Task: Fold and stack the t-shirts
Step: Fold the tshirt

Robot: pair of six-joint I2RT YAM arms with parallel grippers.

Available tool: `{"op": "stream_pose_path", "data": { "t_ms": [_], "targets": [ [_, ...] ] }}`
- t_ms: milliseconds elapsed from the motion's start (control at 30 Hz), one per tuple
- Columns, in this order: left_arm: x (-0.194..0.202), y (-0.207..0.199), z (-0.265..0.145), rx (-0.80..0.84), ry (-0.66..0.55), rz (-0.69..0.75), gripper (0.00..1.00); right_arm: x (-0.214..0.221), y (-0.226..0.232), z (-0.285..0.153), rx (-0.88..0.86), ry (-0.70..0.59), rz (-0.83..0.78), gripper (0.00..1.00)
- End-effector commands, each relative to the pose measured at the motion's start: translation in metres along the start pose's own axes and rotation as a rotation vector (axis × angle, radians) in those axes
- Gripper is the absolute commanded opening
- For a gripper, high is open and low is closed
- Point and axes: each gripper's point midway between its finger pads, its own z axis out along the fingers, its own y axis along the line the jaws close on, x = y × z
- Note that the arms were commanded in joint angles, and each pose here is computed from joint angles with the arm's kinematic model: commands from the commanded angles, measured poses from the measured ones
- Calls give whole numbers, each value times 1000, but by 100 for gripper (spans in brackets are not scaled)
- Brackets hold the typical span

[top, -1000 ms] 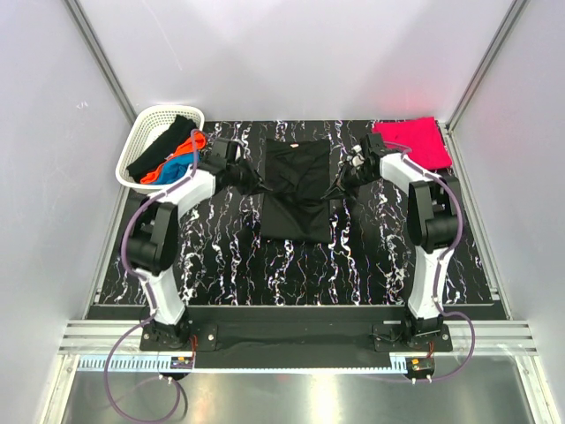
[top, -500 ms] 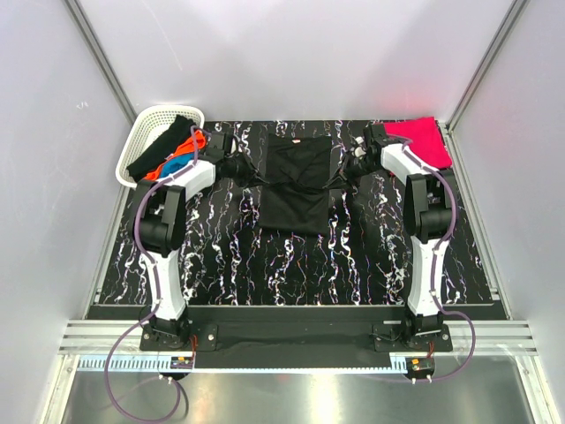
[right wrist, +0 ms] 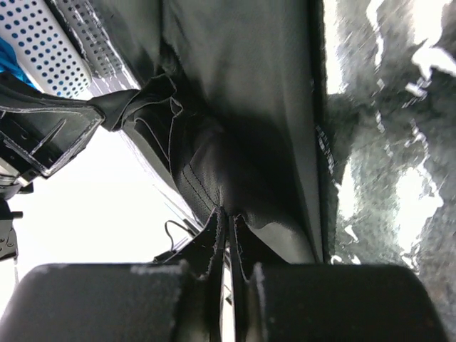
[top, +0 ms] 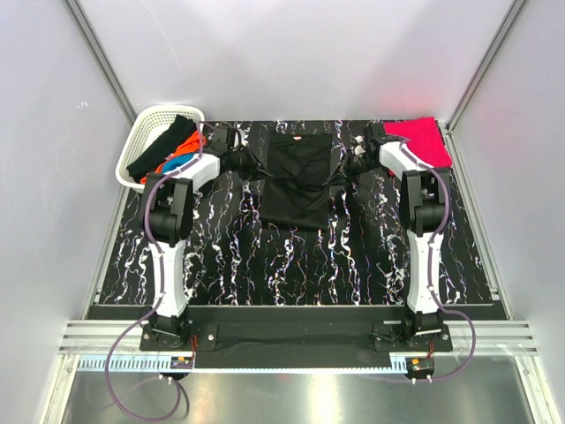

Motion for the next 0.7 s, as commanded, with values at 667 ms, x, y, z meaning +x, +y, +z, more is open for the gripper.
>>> {"op": "stream_pose_path", "data": {
  "t_ms": [667],
  "targets": [
    [33,-21,-71,29,5,403,46,17,11,-59,79,-71,-178,39]
  ]
}}
